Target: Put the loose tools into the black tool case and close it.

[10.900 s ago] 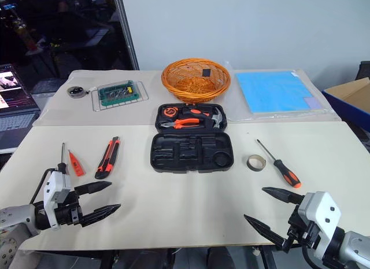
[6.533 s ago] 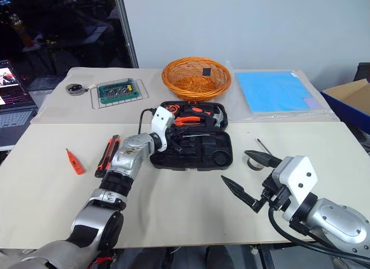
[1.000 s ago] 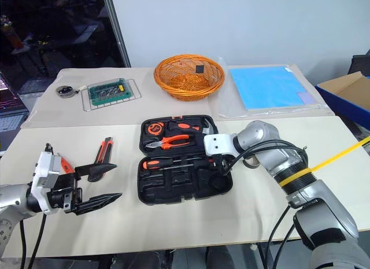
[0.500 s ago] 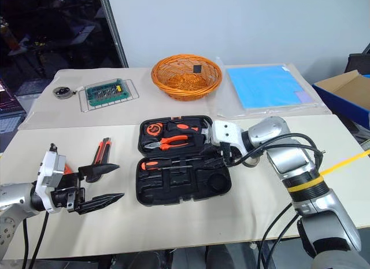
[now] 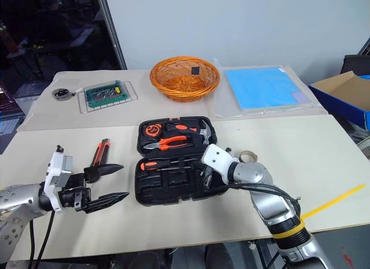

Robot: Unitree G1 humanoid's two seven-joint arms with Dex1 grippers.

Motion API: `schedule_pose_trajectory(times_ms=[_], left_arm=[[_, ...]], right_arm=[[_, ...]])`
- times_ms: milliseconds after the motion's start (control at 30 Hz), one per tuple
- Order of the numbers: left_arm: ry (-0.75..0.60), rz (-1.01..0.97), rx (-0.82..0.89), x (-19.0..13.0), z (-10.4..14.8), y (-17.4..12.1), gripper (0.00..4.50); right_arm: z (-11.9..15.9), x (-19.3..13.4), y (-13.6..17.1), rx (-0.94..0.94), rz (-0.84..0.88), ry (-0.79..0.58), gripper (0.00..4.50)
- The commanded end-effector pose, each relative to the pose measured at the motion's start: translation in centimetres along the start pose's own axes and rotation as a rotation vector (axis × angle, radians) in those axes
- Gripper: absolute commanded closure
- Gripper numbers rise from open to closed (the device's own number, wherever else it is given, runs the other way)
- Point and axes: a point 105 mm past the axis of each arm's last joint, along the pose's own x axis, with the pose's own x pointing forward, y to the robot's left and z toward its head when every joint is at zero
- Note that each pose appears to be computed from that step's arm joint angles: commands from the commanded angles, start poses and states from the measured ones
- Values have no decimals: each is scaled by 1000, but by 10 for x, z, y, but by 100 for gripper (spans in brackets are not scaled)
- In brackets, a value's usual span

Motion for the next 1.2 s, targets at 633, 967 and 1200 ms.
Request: schedule_pose_trajectory(times_ms=[633, 967, 1200], left_arm=[[173, 1133, -274, -70, -21, 119, 0], [305, 1509, -382, -97, -44, 127, 0], [350, 1573, -554, -82, -79, 114, 54]], right_arm=[[102, -88, -7, 171, 156, -510, 24], [110, -92, -6, 133, 170, -550, 3], [112, -93, -8, 74, 182, -541, 0]])
